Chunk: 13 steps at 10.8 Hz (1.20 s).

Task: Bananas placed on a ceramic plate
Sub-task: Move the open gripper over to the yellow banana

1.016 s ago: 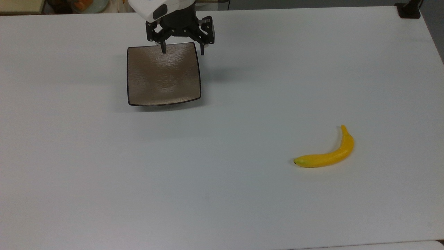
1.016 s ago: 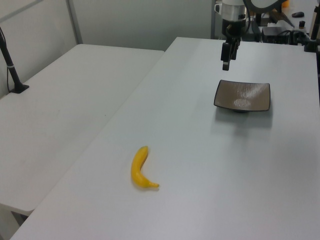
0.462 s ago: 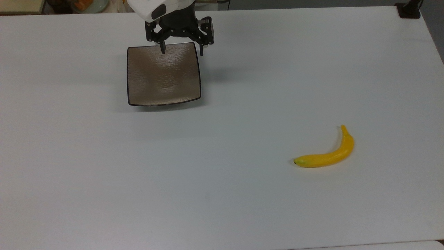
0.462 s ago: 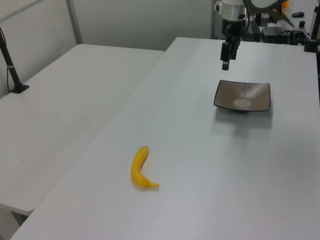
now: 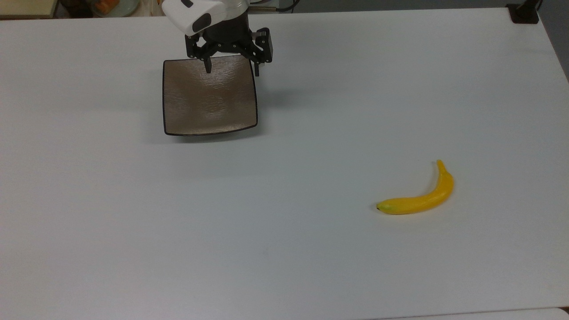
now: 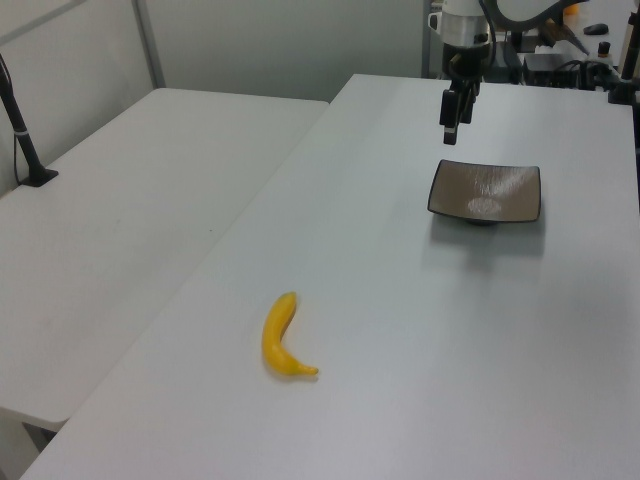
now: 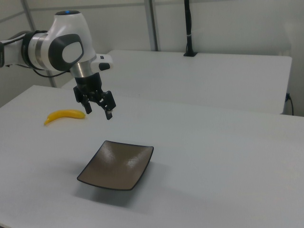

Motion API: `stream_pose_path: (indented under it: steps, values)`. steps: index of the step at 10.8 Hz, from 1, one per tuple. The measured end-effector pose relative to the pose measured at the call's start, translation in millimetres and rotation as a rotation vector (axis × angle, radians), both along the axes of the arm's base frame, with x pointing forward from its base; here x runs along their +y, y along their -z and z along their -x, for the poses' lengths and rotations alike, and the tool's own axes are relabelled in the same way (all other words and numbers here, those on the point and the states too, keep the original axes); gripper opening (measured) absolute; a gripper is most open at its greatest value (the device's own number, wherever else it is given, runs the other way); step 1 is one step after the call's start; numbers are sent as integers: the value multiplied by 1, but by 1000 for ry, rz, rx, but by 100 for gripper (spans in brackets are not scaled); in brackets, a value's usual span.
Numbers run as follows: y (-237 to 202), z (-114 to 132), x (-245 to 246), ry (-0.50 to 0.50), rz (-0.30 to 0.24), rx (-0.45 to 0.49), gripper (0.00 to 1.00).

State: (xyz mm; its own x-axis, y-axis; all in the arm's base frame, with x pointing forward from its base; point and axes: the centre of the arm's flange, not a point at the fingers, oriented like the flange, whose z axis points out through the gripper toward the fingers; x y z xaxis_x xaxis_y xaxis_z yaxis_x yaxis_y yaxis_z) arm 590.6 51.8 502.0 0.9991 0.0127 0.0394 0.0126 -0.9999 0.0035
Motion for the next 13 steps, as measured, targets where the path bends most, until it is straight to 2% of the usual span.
stream_pose_path:
  steps: [3,5,8,10,13]
  values:
    - [4,-8,2,90,-21,-40,100]
    - [14,-17,8,171,-103,-59,100]
    - [23,-34,21,377,-200,-129,100]
    - [39,-41,57,454,-233,-150,100]
    - [54,-48,136,598,-287,-144,100]
